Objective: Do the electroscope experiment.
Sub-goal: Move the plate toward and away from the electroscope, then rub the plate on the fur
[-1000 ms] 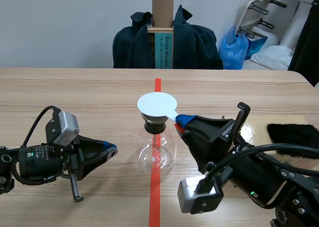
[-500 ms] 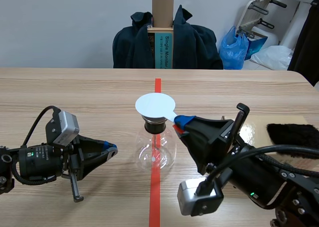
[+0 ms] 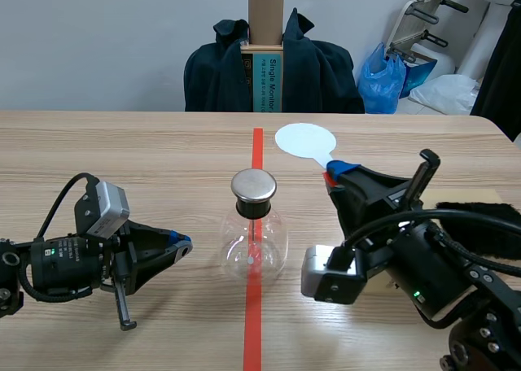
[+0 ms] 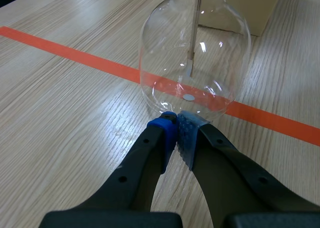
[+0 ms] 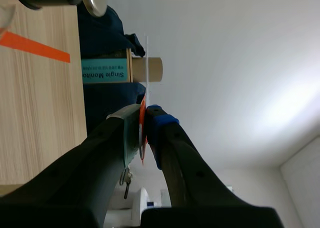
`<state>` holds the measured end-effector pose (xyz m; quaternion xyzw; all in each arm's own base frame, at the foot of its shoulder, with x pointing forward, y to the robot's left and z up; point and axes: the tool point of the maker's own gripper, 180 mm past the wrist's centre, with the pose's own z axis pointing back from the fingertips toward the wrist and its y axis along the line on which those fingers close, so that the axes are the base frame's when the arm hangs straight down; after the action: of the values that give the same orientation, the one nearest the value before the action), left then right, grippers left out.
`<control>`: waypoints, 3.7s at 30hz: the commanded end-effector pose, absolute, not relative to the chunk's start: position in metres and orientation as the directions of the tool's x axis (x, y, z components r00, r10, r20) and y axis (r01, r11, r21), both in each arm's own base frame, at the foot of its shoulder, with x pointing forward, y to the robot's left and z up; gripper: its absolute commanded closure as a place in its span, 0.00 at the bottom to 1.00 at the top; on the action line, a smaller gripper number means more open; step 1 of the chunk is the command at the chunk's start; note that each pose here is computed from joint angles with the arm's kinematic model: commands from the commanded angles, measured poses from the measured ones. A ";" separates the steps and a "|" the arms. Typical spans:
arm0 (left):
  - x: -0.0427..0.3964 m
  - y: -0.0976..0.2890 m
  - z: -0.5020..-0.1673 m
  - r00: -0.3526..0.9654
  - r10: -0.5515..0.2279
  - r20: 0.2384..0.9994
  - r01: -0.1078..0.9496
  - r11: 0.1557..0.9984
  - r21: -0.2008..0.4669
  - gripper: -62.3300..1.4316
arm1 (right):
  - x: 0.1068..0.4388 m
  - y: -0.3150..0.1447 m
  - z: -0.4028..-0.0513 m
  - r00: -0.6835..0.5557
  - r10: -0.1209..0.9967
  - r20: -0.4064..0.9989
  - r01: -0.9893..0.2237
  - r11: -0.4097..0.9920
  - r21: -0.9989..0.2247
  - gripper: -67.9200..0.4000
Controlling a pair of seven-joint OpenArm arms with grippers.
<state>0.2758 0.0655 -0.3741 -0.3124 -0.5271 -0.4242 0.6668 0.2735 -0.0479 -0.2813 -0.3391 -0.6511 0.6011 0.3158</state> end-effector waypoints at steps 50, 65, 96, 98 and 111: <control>0.197 0.117 -0.277 -0.023 -0.115 0.993 0.852 0.517 0.080 0.15 | 0.210 -0.205 -0.158 -0.219 0.972 0.087 0.284 0.148 -0.947 0.98; 0.170 0.132 -0.252 -0.034 -0.155 0.987 0.821 0.560 0.116 0.01 | 0.212 -0.243 -0.139 -0.100 0.989 0.111 0.350 0.139 -0.926 0.98; 0.170 0.132 -0.255 -0.024 -0.169 0.985 0.820 0.560 0.116 0.00 | 0.228 -0.241 -0.280 -0.077 0.995 0.057 0.103 0.065 -0.993 0.98; 0.170 0.132 -0.255 -0.024 -0.169 0.985 0.820 0.560 0.116 0.00 | 0.226 -0.240 -0.288 -0.080 0.995 0.062 0.074 0.068 -0.995 0.98; 0.170 0.132 -0.255 -0.023 -0.169 0.985 0.820 0.560 0.116 0.00 | 0.213 -0.243 -0.325 -0.070 0.995 0.076 -0.083 0.070 -0.994 0.98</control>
<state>0.1667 0.1339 -0.2625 -0.2654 -0.5909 -0.3893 0.6548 0.2138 -0.2382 -0.3293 -0.4353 -0.5170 0.5164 0.5258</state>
